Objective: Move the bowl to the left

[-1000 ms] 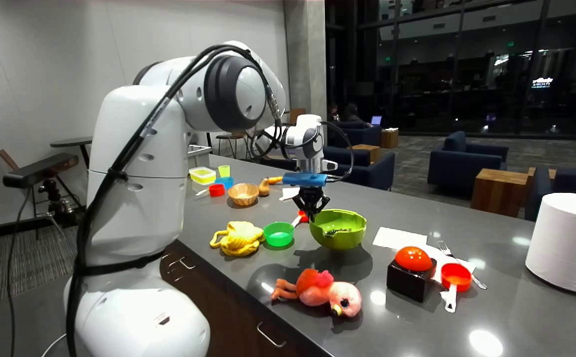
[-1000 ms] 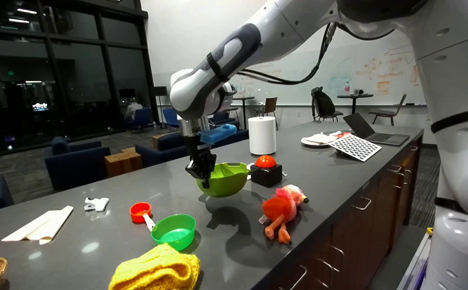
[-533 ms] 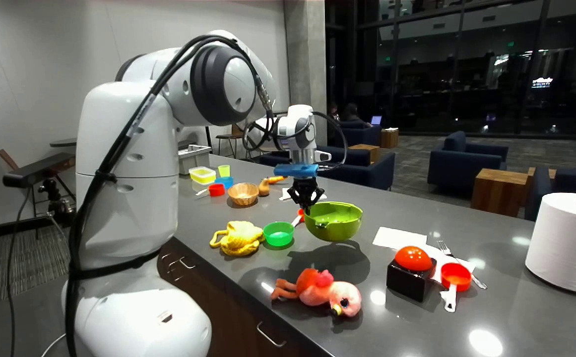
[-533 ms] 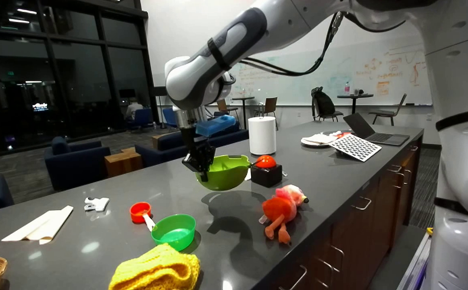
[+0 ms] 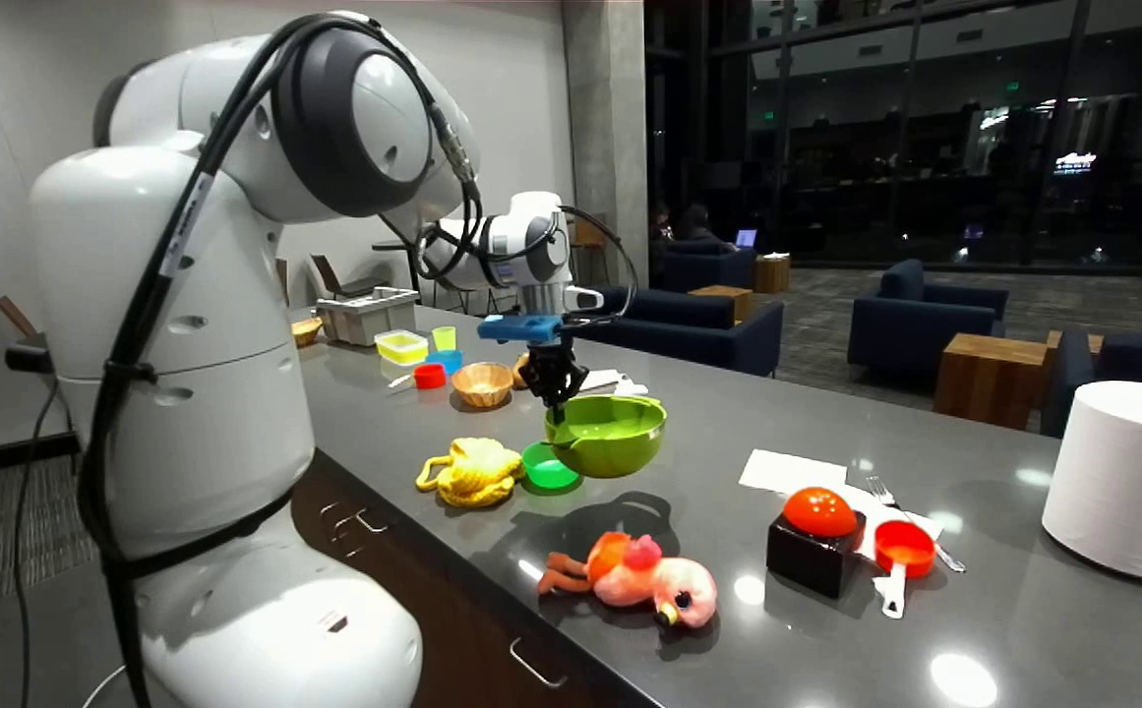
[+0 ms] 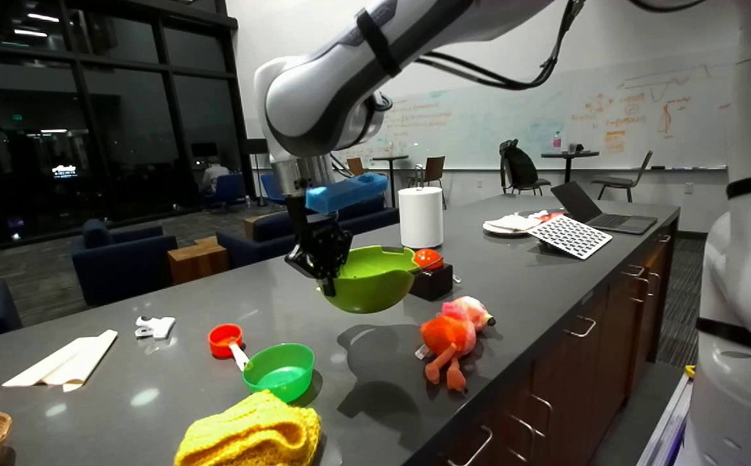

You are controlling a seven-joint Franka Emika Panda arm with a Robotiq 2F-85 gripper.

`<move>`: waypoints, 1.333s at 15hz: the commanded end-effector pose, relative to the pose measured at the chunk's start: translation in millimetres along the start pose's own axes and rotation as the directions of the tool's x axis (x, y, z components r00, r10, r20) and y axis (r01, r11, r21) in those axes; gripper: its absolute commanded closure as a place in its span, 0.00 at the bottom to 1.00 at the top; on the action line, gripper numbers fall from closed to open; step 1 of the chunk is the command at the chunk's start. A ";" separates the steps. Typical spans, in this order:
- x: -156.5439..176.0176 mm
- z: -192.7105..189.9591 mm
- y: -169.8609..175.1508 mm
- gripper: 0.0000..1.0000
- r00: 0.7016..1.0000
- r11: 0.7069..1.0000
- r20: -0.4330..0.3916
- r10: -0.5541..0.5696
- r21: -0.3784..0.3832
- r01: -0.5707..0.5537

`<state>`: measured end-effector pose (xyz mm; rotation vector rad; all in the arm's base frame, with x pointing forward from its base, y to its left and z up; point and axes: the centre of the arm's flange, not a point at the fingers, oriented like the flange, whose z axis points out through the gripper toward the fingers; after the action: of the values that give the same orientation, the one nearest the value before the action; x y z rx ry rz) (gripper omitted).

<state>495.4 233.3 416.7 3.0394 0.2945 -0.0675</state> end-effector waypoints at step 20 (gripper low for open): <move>-87.4 86.4 -61.9 0.99 0.997 0.985 0.005 -0.075 0.156 0.074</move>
<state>400.3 263.5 332.1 3.1613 0.3758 -0.1186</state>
